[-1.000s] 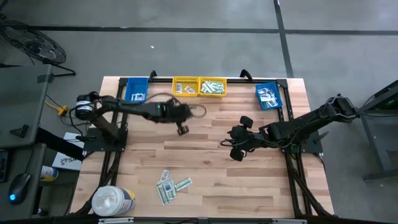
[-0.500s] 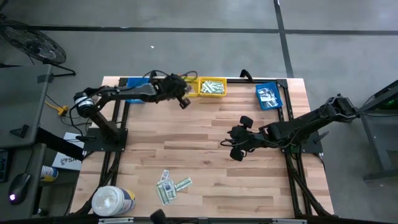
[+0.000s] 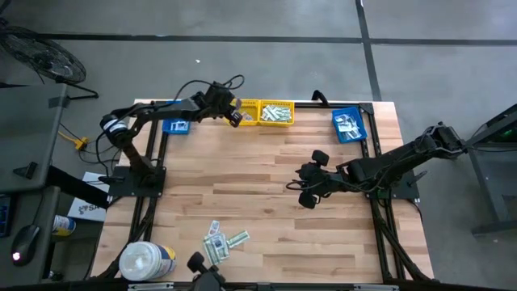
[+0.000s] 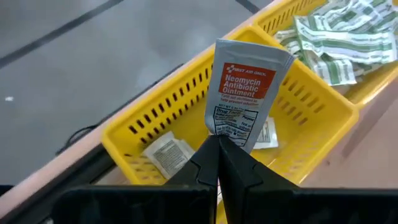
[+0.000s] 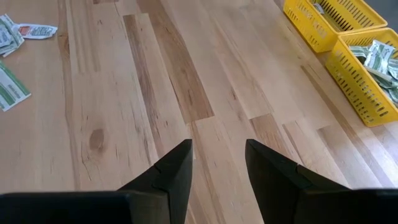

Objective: Pick & Place First Aid Supplies
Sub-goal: Put the orange ointment pack into the left yellow bin

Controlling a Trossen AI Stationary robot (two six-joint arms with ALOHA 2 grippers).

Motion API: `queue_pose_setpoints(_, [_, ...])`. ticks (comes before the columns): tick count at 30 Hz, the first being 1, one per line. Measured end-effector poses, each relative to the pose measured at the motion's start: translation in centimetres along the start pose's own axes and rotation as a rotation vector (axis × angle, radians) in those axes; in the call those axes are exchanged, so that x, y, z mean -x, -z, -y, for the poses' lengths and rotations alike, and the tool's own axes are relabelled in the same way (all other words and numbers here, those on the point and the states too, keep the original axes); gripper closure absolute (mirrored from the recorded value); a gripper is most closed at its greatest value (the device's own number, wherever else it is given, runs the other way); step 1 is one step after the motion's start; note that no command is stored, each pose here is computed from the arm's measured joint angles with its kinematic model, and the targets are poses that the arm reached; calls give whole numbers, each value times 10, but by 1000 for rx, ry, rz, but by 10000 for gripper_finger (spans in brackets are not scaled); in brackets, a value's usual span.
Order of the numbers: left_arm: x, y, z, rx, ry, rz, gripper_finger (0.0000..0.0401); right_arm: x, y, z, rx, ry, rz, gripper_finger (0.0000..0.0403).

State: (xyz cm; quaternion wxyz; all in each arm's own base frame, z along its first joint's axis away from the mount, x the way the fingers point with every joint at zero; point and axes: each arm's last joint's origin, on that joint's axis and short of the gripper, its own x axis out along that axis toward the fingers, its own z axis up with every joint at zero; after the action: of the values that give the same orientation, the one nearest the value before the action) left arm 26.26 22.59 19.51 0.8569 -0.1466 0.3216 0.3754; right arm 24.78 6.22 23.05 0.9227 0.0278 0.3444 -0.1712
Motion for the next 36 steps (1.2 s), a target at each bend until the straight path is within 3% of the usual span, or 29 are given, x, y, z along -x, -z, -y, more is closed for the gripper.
queue_pose_setpoints(13, [-9,6,-1,19,3,-31,394,0,0,0,0,-1,-1,261])
queue_pose_setpoints(24, [-3,3,1,-20,63,-25,295,0,0,0,13,9,4,261])
queue_pose_setpoints(33, [31,-13,5,-71,178,49,284,12,9,-10,139,207,87,261])
queue_pose_setpoints(36, [45,-15,10,-110,197,52,284,11,26,-9,139,233,129,261])
